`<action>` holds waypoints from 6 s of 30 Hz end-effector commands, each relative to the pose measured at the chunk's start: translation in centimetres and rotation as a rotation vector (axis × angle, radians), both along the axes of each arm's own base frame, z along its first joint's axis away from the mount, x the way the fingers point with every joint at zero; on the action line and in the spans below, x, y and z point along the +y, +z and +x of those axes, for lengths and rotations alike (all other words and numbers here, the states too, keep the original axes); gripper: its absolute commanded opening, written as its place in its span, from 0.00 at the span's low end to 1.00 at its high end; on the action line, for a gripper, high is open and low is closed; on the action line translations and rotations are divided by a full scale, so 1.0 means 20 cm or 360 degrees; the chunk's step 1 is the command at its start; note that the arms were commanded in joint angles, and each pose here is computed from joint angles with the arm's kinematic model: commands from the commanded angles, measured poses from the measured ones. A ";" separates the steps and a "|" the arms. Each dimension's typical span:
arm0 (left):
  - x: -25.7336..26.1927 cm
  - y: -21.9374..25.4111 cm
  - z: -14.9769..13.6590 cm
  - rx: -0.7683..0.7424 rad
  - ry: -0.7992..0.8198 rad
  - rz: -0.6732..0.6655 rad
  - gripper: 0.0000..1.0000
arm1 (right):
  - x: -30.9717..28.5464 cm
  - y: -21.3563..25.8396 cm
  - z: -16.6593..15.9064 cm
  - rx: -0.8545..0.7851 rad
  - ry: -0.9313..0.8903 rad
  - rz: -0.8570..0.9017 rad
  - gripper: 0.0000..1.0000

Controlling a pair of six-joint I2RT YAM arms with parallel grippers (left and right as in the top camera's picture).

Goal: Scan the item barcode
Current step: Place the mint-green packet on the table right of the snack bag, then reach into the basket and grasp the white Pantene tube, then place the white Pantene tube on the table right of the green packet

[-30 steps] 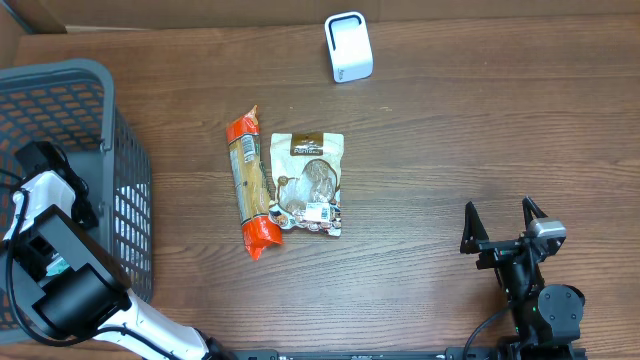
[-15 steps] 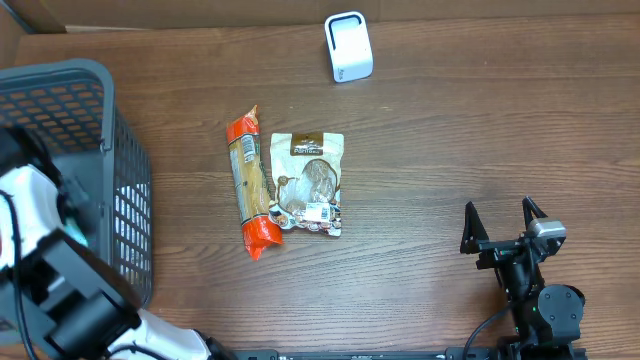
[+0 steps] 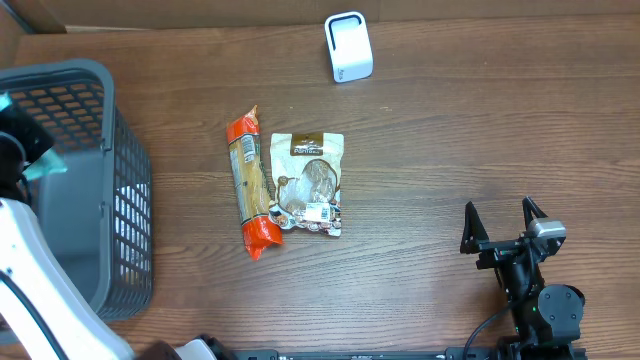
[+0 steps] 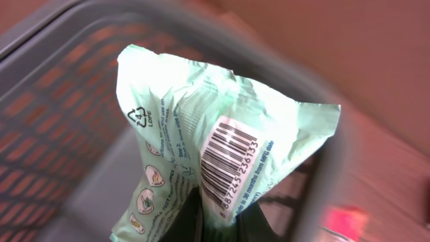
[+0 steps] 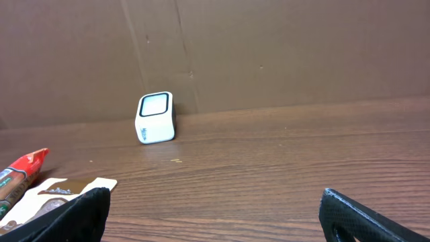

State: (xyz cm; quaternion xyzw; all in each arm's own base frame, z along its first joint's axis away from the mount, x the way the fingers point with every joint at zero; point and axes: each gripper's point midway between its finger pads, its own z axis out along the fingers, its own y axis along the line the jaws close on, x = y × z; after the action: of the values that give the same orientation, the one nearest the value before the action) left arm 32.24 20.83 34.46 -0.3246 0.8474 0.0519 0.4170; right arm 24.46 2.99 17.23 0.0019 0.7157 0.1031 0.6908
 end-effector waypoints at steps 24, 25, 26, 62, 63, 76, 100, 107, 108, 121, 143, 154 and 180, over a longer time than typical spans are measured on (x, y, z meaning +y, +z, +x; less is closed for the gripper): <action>-2.25 -0.86 0.21 0.0571 -0.0857 -0.0122 0.04 | 0.00 -0.01 0.00 -0.0007 -0.0013 0.0012 1.00; -2.29 -0.94 0.21 0.0607 -0.0865 -0.0111 0.04 | 0.00 -0.01 0.00 -0.0007 -0.0013 0.0012 1.00; -2.32 -1.00 0.21 0.0641 -0.0859 -0.0104 0.04 | 0.00 -0.01 0.00 -0.0007 -0.0013 0.0012 1.00; -0.97 0.34 0.09 0.0179 -0.0542 -0.0247 0.70 | 0.00 -0.01 0.00 -0.0007 -0.0013 0.0012 1.00; -0.87 0.33 0.05 0.0181 -0.0465 -0.0286 0.72 | 0.00 -0.01 0.00 -0.0007 -0.0013 0.0012 1.00; -0.03 -0.17 -0.35 -0.0023 -0.0032 -0.1023 0.80 | 0.00 -0.01 0.00 -0.0006 -0.0013 0.0012 1.00; 0.06 -1.31 -0.40 0.0659 0.0119 -0.1075 0.80 | 0.00 -0.01 0.00 -0.0007 -0.0013 0.0012 1.00; 0.06 -1.38 -0.35 0.0867 0.0065 -0.0780 0.80 | 0.00 -0.01 0.00 -0.0007 -0.0013 0.0012 1.00; 0.06 -1.39 -0.34 0.0881 0.0063 -0.0755 0.80 | 0.00 -0.01 0.00 -0.0007 -0.0013 0.0012 1.00; -0.04 -1.62 -0.43 0.0936 0.0017 -0.0783 0.79 | 0.00 -0.01 0.00 -0.0007 -0.0013 0.0012 1.00; 0.10 -1.22 -0.28 0.0799 0.0092 -0.0733 0.04 | 0.00 -0.01 0.00 -0.0007 -0.0013 0.0012 1.00; 0.04 -0.15 0.01 0.0342 -0.0102 -0.0284 0.04 | 0.00 -0.01 0.00 -0.0007 -0.0013 0.0012 1.00; -2.15 -0.42 0.20 0.0490 -0.1547 -0.0651 0.04 | 0.00 -0.01 0.00 -0.0007 -0.0013 0.0012 1.00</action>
State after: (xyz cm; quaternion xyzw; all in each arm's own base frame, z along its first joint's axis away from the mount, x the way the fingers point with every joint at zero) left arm 37.72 -17.82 28.61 0.0513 0.9467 -0.2120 0.2369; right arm 24.46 2.99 17.24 0.0018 0.7156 0.1031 0.6909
